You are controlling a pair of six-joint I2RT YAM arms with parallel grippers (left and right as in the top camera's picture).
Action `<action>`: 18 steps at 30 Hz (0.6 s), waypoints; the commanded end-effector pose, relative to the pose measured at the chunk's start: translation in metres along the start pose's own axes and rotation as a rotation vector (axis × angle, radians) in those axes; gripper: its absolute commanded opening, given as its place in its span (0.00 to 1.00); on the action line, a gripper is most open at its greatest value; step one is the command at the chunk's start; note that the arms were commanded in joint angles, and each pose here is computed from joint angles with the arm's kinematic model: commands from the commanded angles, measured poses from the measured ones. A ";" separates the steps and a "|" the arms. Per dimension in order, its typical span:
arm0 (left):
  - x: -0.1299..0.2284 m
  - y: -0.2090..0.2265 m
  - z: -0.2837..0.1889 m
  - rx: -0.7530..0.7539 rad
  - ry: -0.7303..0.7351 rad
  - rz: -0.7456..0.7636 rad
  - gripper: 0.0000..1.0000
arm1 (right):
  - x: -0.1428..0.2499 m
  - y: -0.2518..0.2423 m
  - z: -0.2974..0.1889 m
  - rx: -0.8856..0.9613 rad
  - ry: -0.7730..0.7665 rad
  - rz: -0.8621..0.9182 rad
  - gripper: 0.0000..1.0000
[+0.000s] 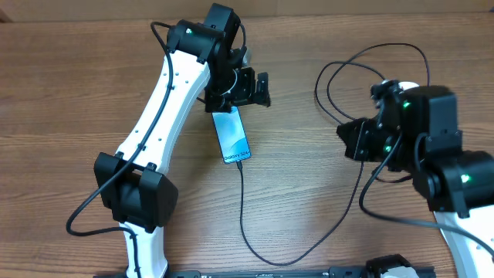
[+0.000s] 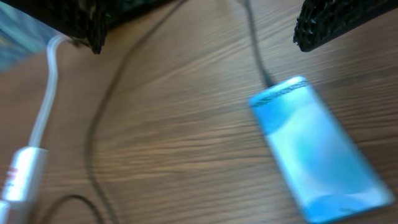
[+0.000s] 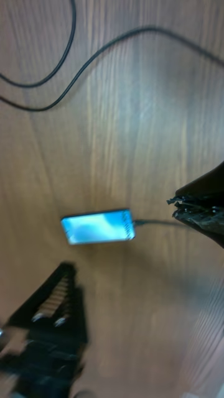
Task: Plug charger to phone and switch on socket
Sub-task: 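Lift the right gripper off the power strip and pull it back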
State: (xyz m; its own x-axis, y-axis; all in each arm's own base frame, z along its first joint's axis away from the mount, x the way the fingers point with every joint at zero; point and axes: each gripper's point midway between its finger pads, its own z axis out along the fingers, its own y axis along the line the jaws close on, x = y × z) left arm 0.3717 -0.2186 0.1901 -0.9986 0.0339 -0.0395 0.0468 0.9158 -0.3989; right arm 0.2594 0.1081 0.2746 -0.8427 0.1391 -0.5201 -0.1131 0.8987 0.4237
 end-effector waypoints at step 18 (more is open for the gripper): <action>0.158 -0.030 -0.269 -0.093 -0.772 0.441 0.99 | 0.017 0.015 -0.038 0.008 -0.068 -0.102 1.00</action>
State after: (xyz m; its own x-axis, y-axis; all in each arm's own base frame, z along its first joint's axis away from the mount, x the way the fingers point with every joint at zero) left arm 0.2075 -0.1427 0.4416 -0.6128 0.1284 -0.7797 0.4010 0.9008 -0.1669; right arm 0.2207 0.1080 0.2926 -0.8037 0.0771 -0.5900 -0.1830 0.9115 0.3683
